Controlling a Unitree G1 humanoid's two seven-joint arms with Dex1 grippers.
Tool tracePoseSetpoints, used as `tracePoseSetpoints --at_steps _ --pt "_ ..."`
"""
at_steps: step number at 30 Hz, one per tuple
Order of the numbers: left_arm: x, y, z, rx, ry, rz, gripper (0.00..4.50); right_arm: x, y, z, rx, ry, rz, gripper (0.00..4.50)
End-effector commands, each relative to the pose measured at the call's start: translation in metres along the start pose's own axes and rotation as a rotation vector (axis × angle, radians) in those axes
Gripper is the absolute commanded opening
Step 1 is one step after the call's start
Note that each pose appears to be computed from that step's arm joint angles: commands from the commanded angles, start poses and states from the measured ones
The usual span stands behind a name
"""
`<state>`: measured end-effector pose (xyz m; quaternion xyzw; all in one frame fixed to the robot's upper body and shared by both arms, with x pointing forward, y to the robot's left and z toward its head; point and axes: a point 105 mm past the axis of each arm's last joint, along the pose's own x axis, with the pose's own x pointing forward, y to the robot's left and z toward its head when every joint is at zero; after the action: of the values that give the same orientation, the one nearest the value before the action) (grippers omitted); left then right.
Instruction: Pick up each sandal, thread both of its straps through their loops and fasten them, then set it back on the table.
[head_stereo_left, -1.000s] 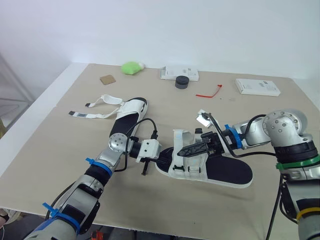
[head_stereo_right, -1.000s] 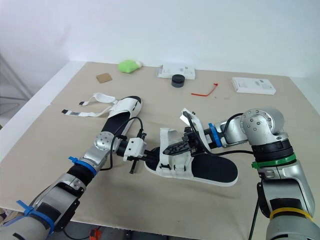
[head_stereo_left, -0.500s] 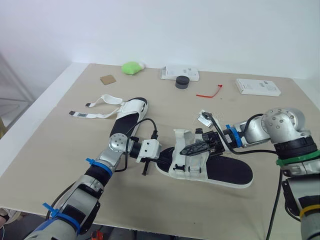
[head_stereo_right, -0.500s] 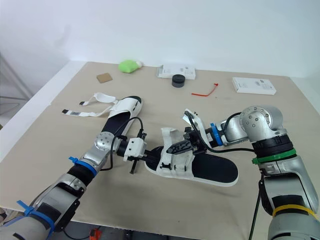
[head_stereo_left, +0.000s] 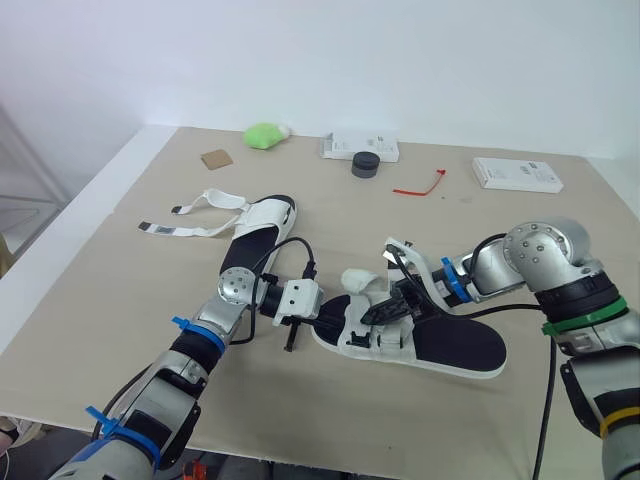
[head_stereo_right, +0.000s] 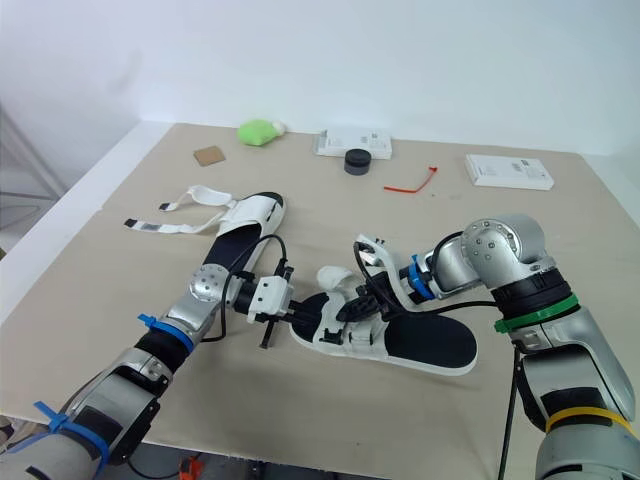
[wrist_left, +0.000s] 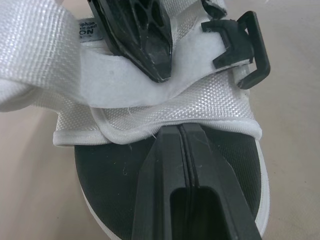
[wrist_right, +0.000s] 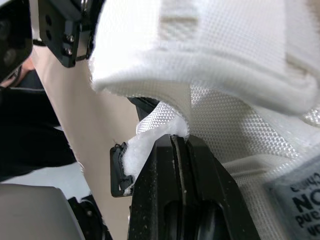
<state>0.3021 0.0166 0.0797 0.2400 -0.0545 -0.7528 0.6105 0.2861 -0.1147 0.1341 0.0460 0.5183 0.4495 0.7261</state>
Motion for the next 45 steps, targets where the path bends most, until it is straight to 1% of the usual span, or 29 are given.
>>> tracePoseSetpoints --at_steps 1,4,7,10,16,22,26,28,34,38,43,45 --pt "0.004 -0.060 -0.064 -0.256 0.205 -0.143 0.00 0.002 0.013 0.001 -0.062 0.030 0.021 0.03" --pt "0.004 -0.061 -0.064 -0.256 0.204 -0.144 0.00 -0.002 0.028 0.008 -0.135 0.004 0.052 0.03" --pt "0.005 -0.060 -0.064 -0.256 0.202 -0.141 0.00 -0.006 0.035 0.022 -0.251 -0.090 0.019 0.03" --pt "0.005 -0.060 -0.064 -0.256 0.202 -0.140 0.00 -0.009 0.045 0.027 -0.341 -0.152 0.024 0.03" --pt "0.004 -0.060 -0.064 -0.258 0.206 -0.144 0.00 -0.010 0.054 0.012 -0.395 -0.138 0.049 0.03" --pt "0.003 -0.058 -0.064 -0.255 0.209 -0.145 0.00 -0.026 0.043 0.032 -0.304 -0.207 0.030 0.03" --pt "0.004 -0.057 -0.064 -0.254 0.207 -0.146 0.00 -0.040 0.038 0.050 -0.193 -0.264 0.068 0.03" --pt "0.005 -0.058 -0.064 -0.255 0.205 -0.146 0.00 -0.042 0.036 0.053 -0.156 -0.269 0.087 0.03" --pt "0.004 -0.059 -0.065 -0.262 0.207 -0.137 0.00 -0.036 0.032 0.037 -0.117 -0.197 0.112 0.03" --pt "0.003 -0.060 -0.066 -0.266 0.207 -0.134 0.00 -0.027 0.034 0.017 -0.105 -0.128 0.146 0.03" --pt "0.003 -0.060 -0.066 -0.268 0.206 -0.134 0.00 -0.021 0.032 0.008 -0.081 -0.103 0.146 0.03" --pt "0.003 -0.060 -0.066 -0.268 0.206 -0.134 0.00 -0.018 0.027 0.006 -0.064 -0.103 0.123 0.03"
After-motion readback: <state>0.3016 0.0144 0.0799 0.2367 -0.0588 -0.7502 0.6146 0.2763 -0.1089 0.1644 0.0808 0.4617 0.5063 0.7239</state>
